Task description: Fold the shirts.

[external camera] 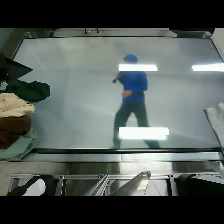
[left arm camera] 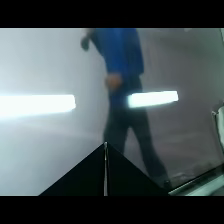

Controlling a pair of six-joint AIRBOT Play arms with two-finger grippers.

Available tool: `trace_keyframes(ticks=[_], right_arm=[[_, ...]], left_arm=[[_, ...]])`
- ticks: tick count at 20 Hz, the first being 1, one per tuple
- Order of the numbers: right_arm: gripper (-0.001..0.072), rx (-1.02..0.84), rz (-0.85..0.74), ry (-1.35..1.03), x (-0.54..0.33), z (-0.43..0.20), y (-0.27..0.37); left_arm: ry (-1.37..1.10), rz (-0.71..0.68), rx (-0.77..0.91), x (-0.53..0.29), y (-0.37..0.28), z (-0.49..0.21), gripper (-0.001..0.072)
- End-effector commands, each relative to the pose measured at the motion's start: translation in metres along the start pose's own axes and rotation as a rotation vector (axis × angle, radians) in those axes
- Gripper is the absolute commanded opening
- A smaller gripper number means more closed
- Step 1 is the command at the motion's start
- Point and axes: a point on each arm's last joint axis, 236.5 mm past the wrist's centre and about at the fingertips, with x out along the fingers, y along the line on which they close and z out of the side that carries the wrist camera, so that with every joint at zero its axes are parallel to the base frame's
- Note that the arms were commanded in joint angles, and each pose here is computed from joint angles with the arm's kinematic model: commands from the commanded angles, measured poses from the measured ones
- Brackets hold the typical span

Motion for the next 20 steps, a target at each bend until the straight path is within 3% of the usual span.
trace_keyframes(ticks=[1,3,5,7,9,12,14,20], right_arm=[[0.0009,0.076,0.145,0.057,-0.005,-0.016,0.05],[0.0008,-0.036,0.285,0.012,-0.013,-0.014,0.124],[0.0008,-0.243,0.451,-0.029,-0.029,-0.033,0.212],[0.0009,-0.514,0.568,0.003,-0.043,-0.102,0.292],[0.0009,-0.777,0.586,0.019,-0.038,-0.19,0.334],[0.0009,-1.065,0.587,0.076,-0.01,-0.315,0.332],[0.0009,-1.18,0.592,0.099,0.008,-0.365,0.314],[0.001,-1.209,0.604,0.124,0.013,-0.386,0.308]], left_arm=[[-0.038,-0.079,-0.007,-0.001,-0.019,0.009,0.0019],[-0.067,-0.155,0.047,-0.008,-0.042,0.018,0.0017],[-0.097,-0.122,0.152,-0.021,-0.053,0.026,0.001],[-0.091,-0.021,0.176,-0.03,-0.045,0.018,0.001],[-0.033,-0.005,0.132,-0.031,-0.045,-0.017,0.001],[0.051,-0.02,0.071,-0.022,-0.045,-0.089,0.001],[0.085,-0.028,0.028,-0.013,-0.04,-0.13,0.0011],[0.067,-0.023,0.02,-0.008,-0.04,-0.168,0.0011]])
